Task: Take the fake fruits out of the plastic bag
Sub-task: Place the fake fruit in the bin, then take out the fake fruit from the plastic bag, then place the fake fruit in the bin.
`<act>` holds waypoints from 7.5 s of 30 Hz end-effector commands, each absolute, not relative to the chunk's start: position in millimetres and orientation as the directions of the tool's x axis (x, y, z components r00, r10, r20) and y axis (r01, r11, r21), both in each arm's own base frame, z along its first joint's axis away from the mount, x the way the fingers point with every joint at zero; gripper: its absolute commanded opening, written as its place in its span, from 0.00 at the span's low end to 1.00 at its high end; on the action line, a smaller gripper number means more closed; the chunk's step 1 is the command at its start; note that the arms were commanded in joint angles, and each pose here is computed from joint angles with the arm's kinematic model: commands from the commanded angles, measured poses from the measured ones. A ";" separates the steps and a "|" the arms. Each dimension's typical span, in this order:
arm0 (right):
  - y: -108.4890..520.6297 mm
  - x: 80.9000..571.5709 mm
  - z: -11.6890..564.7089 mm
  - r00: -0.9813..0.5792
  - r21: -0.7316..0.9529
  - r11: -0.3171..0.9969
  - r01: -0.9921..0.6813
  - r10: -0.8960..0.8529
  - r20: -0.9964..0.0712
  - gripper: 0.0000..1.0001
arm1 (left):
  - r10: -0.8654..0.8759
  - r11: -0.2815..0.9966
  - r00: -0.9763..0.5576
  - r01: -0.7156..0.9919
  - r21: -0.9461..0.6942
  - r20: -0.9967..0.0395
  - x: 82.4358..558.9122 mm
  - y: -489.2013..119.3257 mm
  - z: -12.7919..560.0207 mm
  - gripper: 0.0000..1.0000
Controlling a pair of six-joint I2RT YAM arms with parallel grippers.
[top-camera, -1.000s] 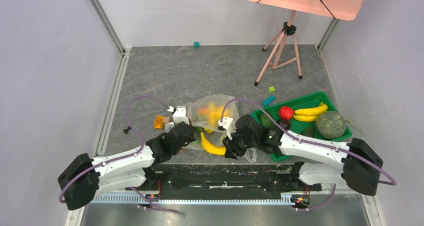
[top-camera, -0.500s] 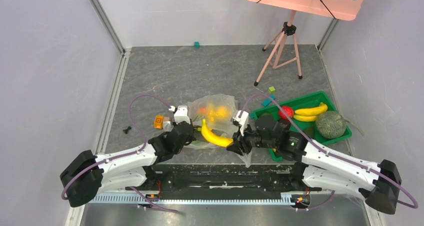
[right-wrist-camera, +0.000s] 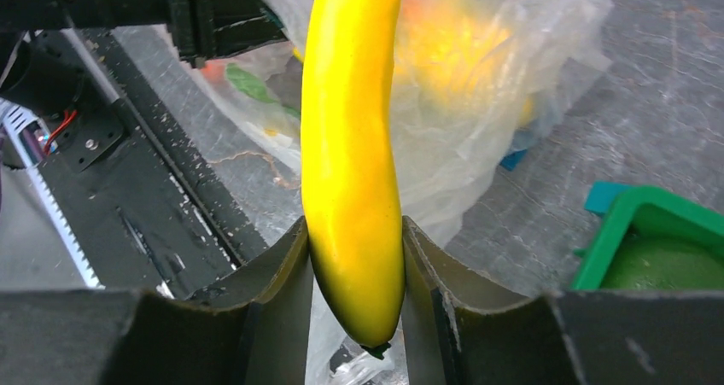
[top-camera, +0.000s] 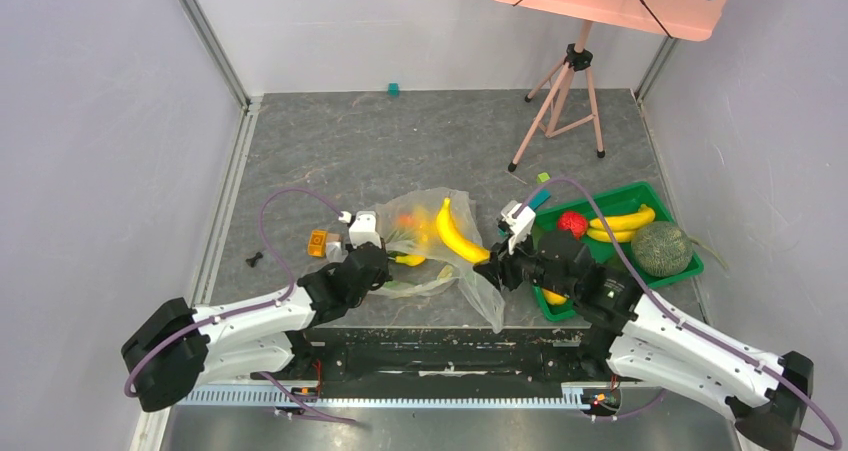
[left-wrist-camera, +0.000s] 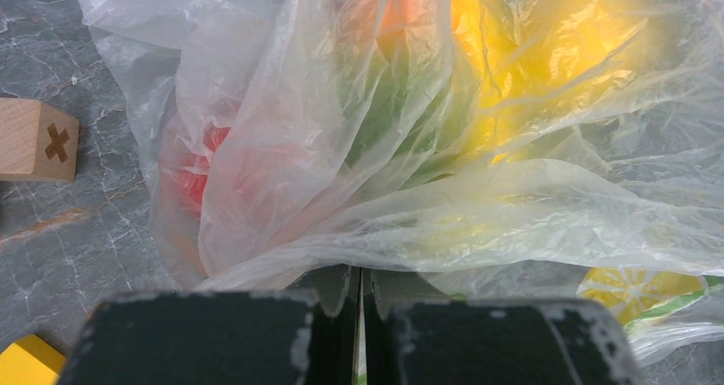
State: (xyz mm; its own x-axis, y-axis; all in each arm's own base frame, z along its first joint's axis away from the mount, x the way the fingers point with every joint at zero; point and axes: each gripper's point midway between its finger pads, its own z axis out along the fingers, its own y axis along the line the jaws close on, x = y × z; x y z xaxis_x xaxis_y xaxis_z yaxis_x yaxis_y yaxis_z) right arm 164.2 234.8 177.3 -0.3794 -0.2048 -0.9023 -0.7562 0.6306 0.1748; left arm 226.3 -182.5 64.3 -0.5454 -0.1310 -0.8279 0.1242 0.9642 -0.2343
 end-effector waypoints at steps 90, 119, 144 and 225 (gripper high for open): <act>349.0 198.9 159.1 -0.539 0.359 0.758 -0.545 0.012 -0.842 0.48 | -0.155 0.956 -0.523 0.136 -0.261 -0.838 231.4 -190.3 75.5 0.02; 354.8 275.3 54.7 -0.658 0.208 0.926 -0.316 -0.055 -0.751 0.64 | -0.167 0.952 -0.529 0.133 -0.276 -0.832 229.3 -190.3 71.0 0.02; 337.8 287.7 96.9 -0.579 0.334 0.910 -0.245 0.139 -0.803 0.26 | -0.155 0.953 -0.540 0.139 -0.270 -0.827 229.0 -192.5 67.1 0.02; 28.6 214.5 165.8 -0.345 0.233 0.921 0.313 0.338 -0.875 0.22 | -0.141 0.958 -0.541 0.137 -0.253 -0.829 231.4 -193.3 68.3 0.02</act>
